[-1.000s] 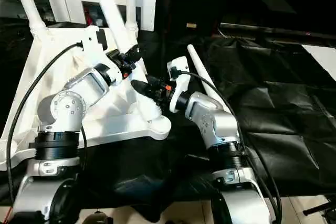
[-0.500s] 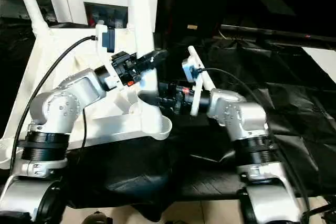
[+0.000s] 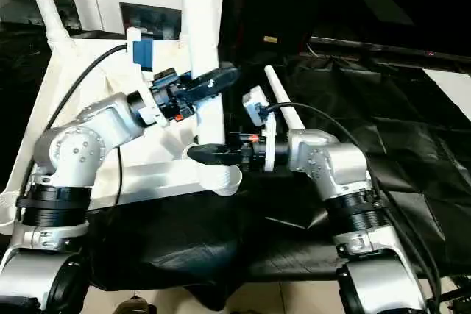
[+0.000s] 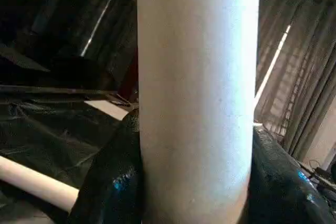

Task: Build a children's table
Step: Pick table leg

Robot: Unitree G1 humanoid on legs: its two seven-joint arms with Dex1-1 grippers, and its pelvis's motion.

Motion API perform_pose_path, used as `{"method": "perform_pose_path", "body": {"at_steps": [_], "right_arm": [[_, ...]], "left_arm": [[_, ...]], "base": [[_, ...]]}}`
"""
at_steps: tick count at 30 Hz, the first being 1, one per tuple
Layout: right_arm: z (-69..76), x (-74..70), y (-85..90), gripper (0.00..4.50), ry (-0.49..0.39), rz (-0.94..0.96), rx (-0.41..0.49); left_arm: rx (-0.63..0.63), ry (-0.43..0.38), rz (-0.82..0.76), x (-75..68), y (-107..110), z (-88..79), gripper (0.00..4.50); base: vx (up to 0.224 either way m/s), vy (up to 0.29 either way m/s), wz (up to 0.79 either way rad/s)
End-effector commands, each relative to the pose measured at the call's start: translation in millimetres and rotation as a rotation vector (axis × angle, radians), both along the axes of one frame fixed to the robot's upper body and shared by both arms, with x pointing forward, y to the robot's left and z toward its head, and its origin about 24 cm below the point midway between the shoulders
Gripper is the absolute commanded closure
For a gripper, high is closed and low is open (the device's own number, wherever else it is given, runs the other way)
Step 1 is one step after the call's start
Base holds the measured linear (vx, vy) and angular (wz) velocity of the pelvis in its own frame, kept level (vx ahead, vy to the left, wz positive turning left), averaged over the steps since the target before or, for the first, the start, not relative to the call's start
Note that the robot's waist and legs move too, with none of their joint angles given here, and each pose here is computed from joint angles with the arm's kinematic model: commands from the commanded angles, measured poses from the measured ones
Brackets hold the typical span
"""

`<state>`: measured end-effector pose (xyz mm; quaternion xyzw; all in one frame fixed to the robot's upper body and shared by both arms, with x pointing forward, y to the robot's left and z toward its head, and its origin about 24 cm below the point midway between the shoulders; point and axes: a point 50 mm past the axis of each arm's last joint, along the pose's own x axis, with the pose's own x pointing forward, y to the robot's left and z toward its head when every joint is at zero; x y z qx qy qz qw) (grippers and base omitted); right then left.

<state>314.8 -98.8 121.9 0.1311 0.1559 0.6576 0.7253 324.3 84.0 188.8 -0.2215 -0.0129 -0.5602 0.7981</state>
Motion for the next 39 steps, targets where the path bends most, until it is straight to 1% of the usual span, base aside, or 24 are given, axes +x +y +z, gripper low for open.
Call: {"method": "perform_pose_path", "body": {"at_steps": [1,3,4,5,6,7,8,9,10,13,16,18,19,21,22,23,25,26,27,28,30,33,35,39], "right_arm": [[-2.2,7.0,-1.3,2.49,-0.028,-0.11,-0.038],[-2.5,7.6,-0.5,2.54,-0.033,-0.122,-0.039],[-3.3,10.1,2.5,2.55,-0.047,-0.163,-0.04],[-3.6,11.4,3.8,2.55,-0.052,-0.185,-0.04],[-4.3,13.9,6.6,2.56,-0.06,-0.227,-0.043],[-5.2,17.4,10.7,2.57,-0.084,-0.289,-0.054],[-5.3,18.2,11.7,2.57,-0.095,-0.304,-0.06],[-5.4,19.5,13.3,2.57,-0.118,-0.327,-0.069],[-6.3,20.5,16.3,2.57,-0.13,-0.349,-0.08],[-7.0,23.5,26.3,2.57,-0.15,-0.422,-0.089],[-5.6,26.8,34.2,2.57,-0.15,-0.482,-0.085],[-5.2,26.8,36.0,2.57,-0.153,-0.486,-0.083],[-4.8,25.9,39.2,2.57,-0.157,-0.485,-0.08],[-5.1,24.3,42.4,2.57,-0.161,-0.48,-0.077],[-5.4,23.8,43.5,2.57,-0.162,-0.479,-0.076],[-6.2,22.8,44.8,2.57,-0.162,-0.478,-0.076],[-7.0,21.9,45.1,2.57,-0.161,-0.475,-0.077],[-7.1,21.8,45.2,2.57,-0.162,-0.476,-0.077],[-7.3,21.6,45.2,2.57,-0.162,-0.477,-0.078],[-7.6,21.2,44.8,2.57,-0.162,-0.477,-0.078],[-8.0,20.8,43.8,2.57,-0.163,-0.475,-0.079],[-8.3,20.6,43.4,2.57,-0.164,-0.472,-0.08],[-8.3,20.6,43.4,2.57,-0.164,-0.472,-0.08],[-8.5,21.9,42.3,2.57,-0.181,-0.49,-0.09]], "left_arm": [[-0.024,-0.024,-0.044,-3.8,-8,7.1,2.61],[-0.022,-0.024,-0.036,-3.3,-8,6.8,2.61],[-0.018,-0.009,0.007,0.2,-7,6.1,2.26],[-0.012,-0.006,0.025,1.5,-7,5.8,2.05],[0.013,-0.01,0.065,3.8,-7,4.5,1.92],[0.074,-0.028,0.142,7.4,-8,1.3,1.82],[0.094,-0.033,0.167,8.6,-9,0.1,1.69],[0.127,-0.042,0.21,10.7,-9,-1.9,1.69],[0.172,-0.028,0.272,14.6,-10,-6.1,1.54],[0.27,0.037,0.446,25.5,-12,-17.1,1.43],[0.315,0.068,0.585,33.4,-10,-20.8,1.43],[0.303,0.081,0.611,35.2,-9,-20.4,1.43],[0.278,0.105,0.659,38.9,-6,-19.0,1.43],[0.259,0.112,0.703,42.3,-2,-16.8,1.43],[0.252,0.115,0.718,43.4,-1,-15.9,1.71],[0.24,0.114,0.733,44.5,0,-13.8,1.71],[0.228,0.114,0.737,44.9,1,-12.4,1.85],[0.227,0.115,0.741,45.1,1,-12.3,1.85],[0.223,0.117,0.748,45.7,2,-11.9,2.1],[0.213,0.122,0.759,46.8,3,-11.4,2.18],[0.178,0.133,0.758,48.1,6,-9.4,2.23],[0.165,0.123,0.741,48.0,6,-7.2,2.42],[0.148,0.118,0.725,47.3,6,-5.5,2.45],[0.12,0.081,0.649,42.1,1,-0.9,2.51]], "base": [[0.0,0.0,0.0],[0.0,0.0,0.0],[0.0,0.0,0.0],[0.0,0.0,0.0],[0.0,0.0,0.0],[0.0,0.0,0.0],[0.0,0.0,0.0],[0.0,0.0,0.0],[0.0,0.0,0.0],[0.0,0.0,0.0],[0.0,0.0,0.0],[0.0,0.0,0.0],[0.0,0.0,0.0],[0.0,0.0,0.0],[0.0,0.0,0.0],[0.0,0.0,0.0],[0.0,0.0,0.0],[0.0,0.0,0.0],[0.0,0.0,0.0],[0.0,0.0,0.0],[0.0,0.0,0.0],[0.0,0.0,0.0],[0.0,0.0,0.0],[0.0,0.0,0.0]]}}
